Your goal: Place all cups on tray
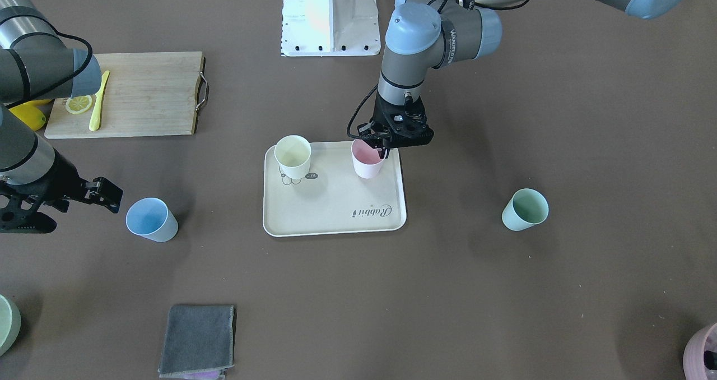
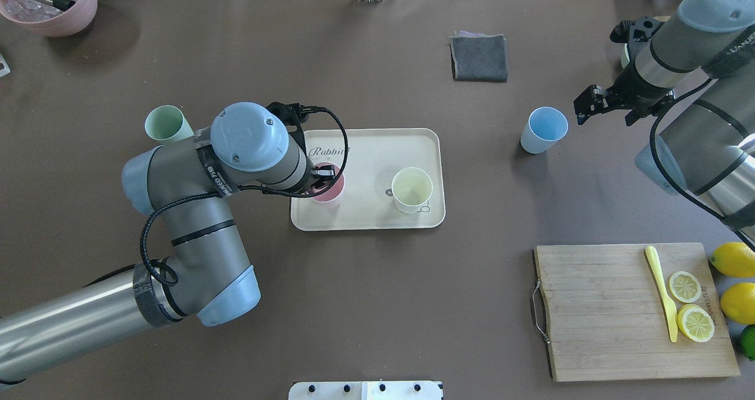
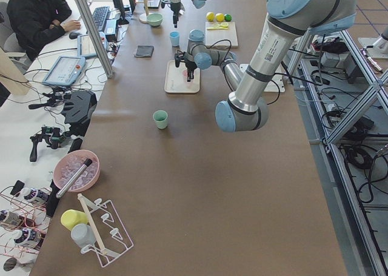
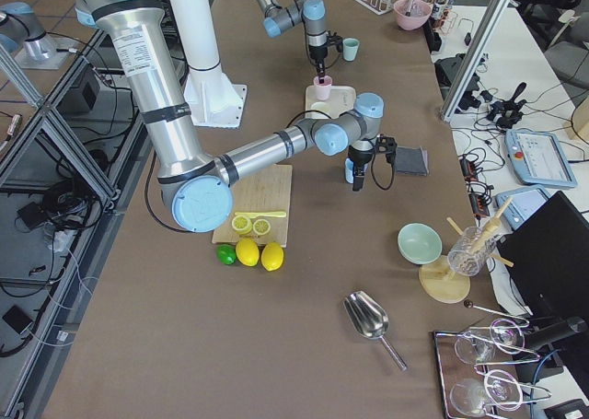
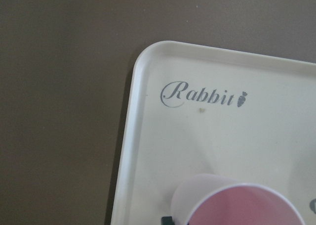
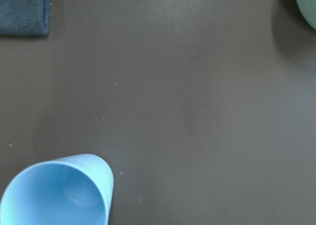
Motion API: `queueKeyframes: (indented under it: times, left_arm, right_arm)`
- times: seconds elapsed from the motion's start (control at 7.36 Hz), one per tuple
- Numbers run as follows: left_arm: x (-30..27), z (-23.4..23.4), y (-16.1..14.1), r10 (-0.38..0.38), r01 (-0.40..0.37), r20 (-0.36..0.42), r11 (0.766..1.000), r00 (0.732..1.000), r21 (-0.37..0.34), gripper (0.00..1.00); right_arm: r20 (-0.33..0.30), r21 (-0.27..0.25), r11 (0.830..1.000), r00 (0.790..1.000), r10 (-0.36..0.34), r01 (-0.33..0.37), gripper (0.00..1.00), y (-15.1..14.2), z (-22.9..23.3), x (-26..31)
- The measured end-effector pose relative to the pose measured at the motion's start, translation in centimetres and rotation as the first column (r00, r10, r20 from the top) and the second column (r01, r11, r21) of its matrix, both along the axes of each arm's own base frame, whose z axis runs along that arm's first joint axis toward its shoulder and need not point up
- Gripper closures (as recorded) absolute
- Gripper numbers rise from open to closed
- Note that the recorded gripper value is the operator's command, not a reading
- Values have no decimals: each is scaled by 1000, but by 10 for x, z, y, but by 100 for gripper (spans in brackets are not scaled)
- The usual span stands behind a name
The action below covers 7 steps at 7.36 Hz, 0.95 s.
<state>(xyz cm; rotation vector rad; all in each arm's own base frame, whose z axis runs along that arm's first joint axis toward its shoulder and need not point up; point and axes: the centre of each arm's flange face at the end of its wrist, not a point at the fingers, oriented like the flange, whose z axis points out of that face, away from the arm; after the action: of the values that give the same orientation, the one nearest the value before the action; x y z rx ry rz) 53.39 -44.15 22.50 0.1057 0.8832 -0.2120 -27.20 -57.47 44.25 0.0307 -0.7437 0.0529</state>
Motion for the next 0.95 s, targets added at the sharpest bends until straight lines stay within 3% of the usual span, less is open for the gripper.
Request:
queueKeyframes:
  times: [0.68, 0.95]
  left_arm:
    - [-9, -8, 3, 1, 0, -19, 1000, 1000, 16, 2]
    - [-18, -15, 1, -6, 7, -30, 1000, 1000, 24, 2]
  right_arm:
    - [-8, 13, 1000, 1000, 5, -5, 0, -21, -18, -26]
    - [-20, 23, 1000, 1000, 3, -3, 1, -12, -3, -48]
